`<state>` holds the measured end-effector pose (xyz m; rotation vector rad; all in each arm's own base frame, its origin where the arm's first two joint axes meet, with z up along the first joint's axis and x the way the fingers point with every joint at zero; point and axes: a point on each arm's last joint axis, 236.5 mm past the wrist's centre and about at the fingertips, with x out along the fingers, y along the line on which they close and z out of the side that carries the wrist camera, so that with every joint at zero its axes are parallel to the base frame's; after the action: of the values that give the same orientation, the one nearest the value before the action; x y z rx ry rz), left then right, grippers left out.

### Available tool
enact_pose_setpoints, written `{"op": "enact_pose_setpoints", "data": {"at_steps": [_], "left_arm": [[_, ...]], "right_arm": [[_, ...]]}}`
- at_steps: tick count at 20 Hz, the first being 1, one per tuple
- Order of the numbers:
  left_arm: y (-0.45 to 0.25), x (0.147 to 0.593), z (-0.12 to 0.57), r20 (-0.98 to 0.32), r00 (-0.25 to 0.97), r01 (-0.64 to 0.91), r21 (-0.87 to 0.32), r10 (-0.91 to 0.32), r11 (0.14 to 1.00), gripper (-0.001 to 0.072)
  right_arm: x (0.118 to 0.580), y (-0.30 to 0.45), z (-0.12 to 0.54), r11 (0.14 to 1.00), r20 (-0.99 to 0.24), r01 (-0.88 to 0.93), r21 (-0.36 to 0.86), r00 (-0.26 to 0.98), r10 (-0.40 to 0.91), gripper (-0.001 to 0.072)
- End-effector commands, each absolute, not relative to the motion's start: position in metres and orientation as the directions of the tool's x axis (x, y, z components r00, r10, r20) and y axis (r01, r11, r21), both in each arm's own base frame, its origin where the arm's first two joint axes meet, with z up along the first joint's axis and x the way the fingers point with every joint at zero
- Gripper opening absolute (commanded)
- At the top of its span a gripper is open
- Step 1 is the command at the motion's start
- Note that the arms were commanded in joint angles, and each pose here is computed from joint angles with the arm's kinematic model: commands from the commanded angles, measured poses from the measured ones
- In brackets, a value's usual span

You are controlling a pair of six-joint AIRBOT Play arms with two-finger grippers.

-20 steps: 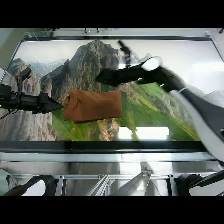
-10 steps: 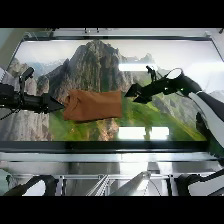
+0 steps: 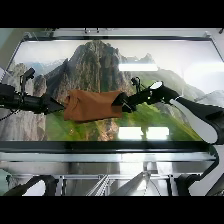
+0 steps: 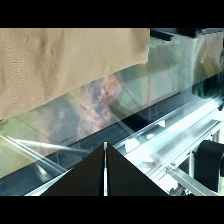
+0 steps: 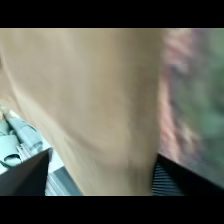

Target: Fold the shirts.

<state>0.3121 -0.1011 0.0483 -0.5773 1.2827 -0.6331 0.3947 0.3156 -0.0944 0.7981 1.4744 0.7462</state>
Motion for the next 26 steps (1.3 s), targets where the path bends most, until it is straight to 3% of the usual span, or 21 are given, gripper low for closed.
{"op": "enact_pose_setpoints", "data": {"at_steps": [1, 2, 4, 7, 11, 13, 16, 18, 23, 26], "left_arm": [[-0.102, 0.311, 0.049, -0.681, 0.160, 0.109, -0.707, -0.714, 0.699, 0.0019], [-0.102, 0.310, 0.049, -0.681, 0.158, 0.109, -0.708, -0.715, 0.698, 0.0020], [-0.102, 0.309, 0.049, -0.681, 0.154, 0.109, -0.709, -0.716, 0.697, 0.0020], [-0.103, 0.306, 0.049, -0.678, 0.137, 0.110, -0.714, -0.722, 0.692, 0.0019], [-0.103, 0.306, 0.049, -0.679, 0.140, 0.126, -0.710, -0.721, 0.693, 0.0020], [-0.103, 0.306, 0.049, -0.679, 0.140, 0.131, -0.709, -0.721, 0.693, 0.0019], [-0.103, 0.306, 0.049, -0.678, 0.140, 0.135, -0.709, -0.721, 0.693, 0.0020], [-0.103, 0.306, 0.049, -0.678, 0.140, 0.135, -0.709, -0.721, 0.693, 0.0019], [-0.103, 0.306, 0.049, -0.678, 0.140, 0.136, -0.708, -0.721, 0.693, 0.0019], [-0.103, 0.306, 0.049, -0.678, 0.140, 0.136, -0.708, -0.721, 0.693, 0.0019]], "right_arm": [[0.412, 0.345, -0.062, 0.384, -0.384, 0.016, 0.923, 0.059, 0.922, 0.0239], [0.420, 0.347, -0.053, 0.348, -0.347, 0.005, 0.938, 0.090, 0.934, 0.0025], [0.441, 0.337, -0.040, 0.300, -0.300, 0.022, 0.954, 0.163, 0.940, 0.0014], [0.470, 0.284, -0.026, 0.331, -0.324, 0.018, 0.943, 0.253, 0.911, 0.0014], [0.497, 0.153, 0.020, 0.510, -0.473, 0.029, 0.859, 0.423, 0.773, 0.0013], [0.488, 0.065, 0.044, 0.659, -0.607, 0.104, 0.745, 0.516, 0.605, 0.0013], [0.432, -0.057, 0.079, 0.813, -0.776, 0.292, 0.503, 0.567, 0.276, 0.0013], [0.378, -0.112, 0.098, 0.825, -0.822, 0.415, 0.383, 0.560, 0.100, 0.0013], [0.249, -0.190, 0.083, 0.657, -0.877, 0.726, 0.205, 0.435, -0.206, 0.0013], [0.184, -0.204, 0.044, 0.555, -0.918, 0.826, 0.097, 0.290, -0.270, 0.0014]]}}
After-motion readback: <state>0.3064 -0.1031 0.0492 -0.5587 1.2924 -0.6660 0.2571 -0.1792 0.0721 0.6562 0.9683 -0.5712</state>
